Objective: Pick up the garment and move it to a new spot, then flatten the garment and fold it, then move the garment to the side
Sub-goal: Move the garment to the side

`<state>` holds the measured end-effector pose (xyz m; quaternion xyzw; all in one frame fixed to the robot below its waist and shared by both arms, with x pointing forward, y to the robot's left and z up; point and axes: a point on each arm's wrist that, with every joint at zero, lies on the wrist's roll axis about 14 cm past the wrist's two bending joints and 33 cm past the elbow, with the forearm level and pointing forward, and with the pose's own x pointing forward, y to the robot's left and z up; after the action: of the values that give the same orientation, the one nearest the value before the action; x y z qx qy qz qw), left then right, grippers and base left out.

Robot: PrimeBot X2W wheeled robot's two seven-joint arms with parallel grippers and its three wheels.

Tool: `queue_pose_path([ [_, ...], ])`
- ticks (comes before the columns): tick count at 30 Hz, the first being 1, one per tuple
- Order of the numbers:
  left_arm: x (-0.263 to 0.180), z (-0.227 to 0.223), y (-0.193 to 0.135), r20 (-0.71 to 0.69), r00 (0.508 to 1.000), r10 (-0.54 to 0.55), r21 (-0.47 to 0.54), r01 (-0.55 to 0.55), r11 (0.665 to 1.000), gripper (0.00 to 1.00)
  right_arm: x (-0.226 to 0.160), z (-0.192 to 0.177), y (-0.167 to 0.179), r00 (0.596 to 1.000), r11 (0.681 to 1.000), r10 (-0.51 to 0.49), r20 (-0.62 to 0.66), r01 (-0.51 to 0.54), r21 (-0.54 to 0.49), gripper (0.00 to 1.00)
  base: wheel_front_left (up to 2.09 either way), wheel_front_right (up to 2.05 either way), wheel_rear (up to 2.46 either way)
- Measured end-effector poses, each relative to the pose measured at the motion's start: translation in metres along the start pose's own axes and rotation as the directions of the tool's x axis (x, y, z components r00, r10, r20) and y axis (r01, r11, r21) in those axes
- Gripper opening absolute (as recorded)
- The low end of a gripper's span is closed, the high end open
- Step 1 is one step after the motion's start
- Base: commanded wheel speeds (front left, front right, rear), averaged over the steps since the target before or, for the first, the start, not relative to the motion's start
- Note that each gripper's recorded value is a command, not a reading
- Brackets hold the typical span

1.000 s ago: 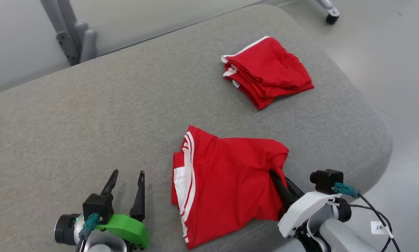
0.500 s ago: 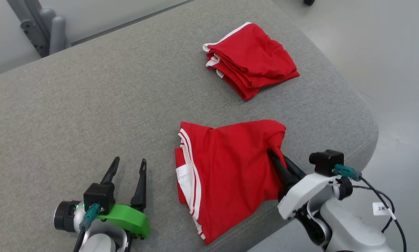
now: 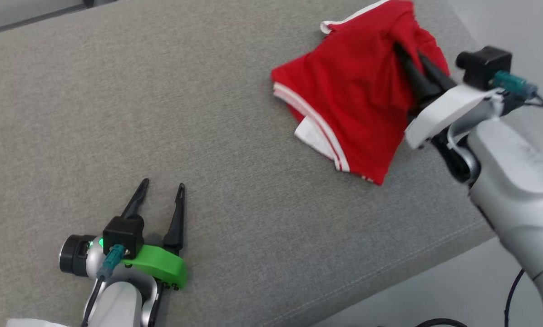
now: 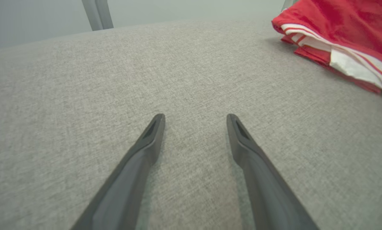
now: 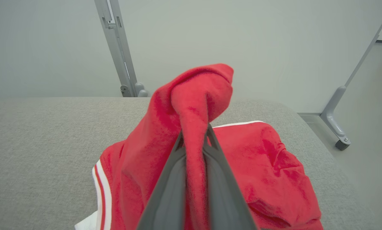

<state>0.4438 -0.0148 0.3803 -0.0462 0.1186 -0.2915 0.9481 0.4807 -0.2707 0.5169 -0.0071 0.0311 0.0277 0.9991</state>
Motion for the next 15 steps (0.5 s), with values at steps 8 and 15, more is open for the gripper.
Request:
queue_pose_path([
  [8,-0.006,-0.006,0.034,-0.006,0.996,0.086,-0.004,-0.086,0.996,1.00,0.026,0.002,-0.096,0.977,0.971,-0.202,-0.064,0.191,-0.146,0.00,0.00,0.00,0.00],
  [15,-0.016,-0.014,0.061,-0.021,0.986,0.163,-0.014,-0.163,0.987,1.00,0.044,-0.007,-0.134,0.940,0.936,-0.332,-0.075,0.319,-0.146,1.00,0.00,0.00,0.00],
])
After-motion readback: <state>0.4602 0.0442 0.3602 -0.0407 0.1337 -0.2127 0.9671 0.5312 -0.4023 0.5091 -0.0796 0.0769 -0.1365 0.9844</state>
